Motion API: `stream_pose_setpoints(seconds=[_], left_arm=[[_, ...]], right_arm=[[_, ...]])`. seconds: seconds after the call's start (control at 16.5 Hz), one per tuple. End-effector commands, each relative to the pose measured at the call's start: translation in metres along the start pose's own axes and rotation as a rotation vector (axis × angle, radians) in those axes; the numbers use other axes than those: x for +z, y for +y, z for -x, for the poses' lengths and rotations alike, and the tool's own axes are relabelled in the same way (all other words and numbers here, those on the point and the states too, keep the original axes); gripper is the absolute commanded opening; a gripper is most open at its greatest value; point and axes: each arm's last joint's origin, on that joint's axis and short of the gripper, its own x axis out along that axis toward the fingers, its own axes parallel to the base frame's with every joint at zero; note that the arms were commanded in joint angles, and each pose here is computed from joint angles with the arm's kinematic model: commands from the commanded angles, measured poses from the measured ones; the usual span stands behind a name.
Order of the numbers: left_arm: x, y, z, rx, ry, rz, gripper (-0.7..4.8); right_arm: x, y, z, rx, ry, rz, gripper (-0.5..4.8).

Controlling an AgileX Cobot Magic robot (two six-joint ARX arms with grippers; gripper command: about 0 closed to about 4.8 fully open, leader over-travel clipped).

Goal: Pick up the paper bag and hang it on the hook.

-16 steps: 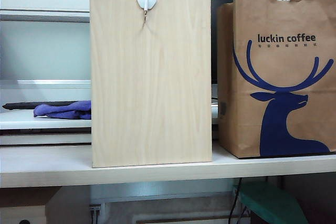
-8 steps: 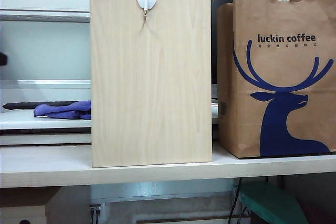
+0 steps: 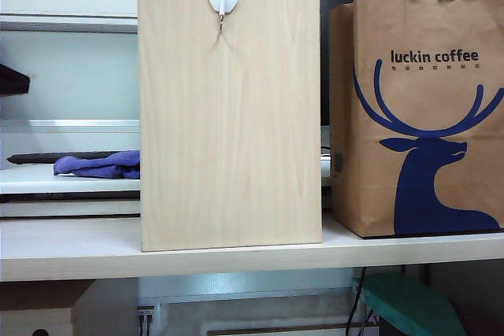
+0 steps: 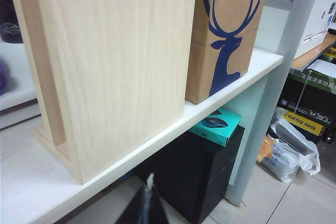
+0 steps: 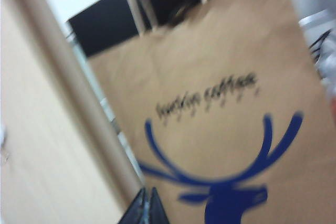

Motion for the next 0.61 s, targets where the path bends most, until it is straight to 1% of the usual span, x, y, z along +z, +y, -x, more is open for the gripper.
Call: stream_pose_setpoints(seconds=[0.06, 0.12, 0.18, 0.24, 0.3, 0.36, 0.42, 0.49, 0.61], left_arm=[[0.002, 0.0, 0.0, -0.002, -0.014, -0.005, -0.05], [0.002, 0.0, 0.0, -0.002, -0.014, -0.005, -0.06], [0.002, 0.0, 0.0, -0.002, -0.014, -0.005, -0.06], [0.002, 0.0, 0.0, -0.002, -0.014, -0.005, -0.06], [0.002, 0.0, 0.0, -0.002, -0.014, -0.005, -0.06], [0.002, 0.0, 0.0, -0.002, -0.014, -0.005, -0.05], [0.002, 0.0, 0.0, -0.001, -0.014, -0.005, -0.06], [0.002, 0.0, 0.0, -0.001, -0.014, -0.005, -0.06], [0.002, 0.0, 0.0, -0.001, -0.014, -0.005, -0.06]], right_arm=[[0.023, 0.01, -0.012, 0.03, -0.043, 0.057, -0.05], [0.031, 0.013, -0.02, 0.048, -0.026, 0.07, -0.05], [0.048, 0.02, -0.04, 0.109, -0.004, 0.138, 0.07], [0.06, 0.024, -0.058, 0.153, 0.003, 0.187, 0.81], [0.066, 0.026, -0.07, 0.169, 0.004, 0.205, 1.44], [0.076, 0.028, -0.09, 0.177, 0.007, 0.213, 2.0], [0.083, 0.029, -0.106, 0.179, 0.011, 0.212, 2.04], [0.094, 0.034, -0.132, 0.187, 0.015, 0.216, 2.04], [0.102, 0.041, -0.156, 0.214, 0.012, 0.267, 2.1]])
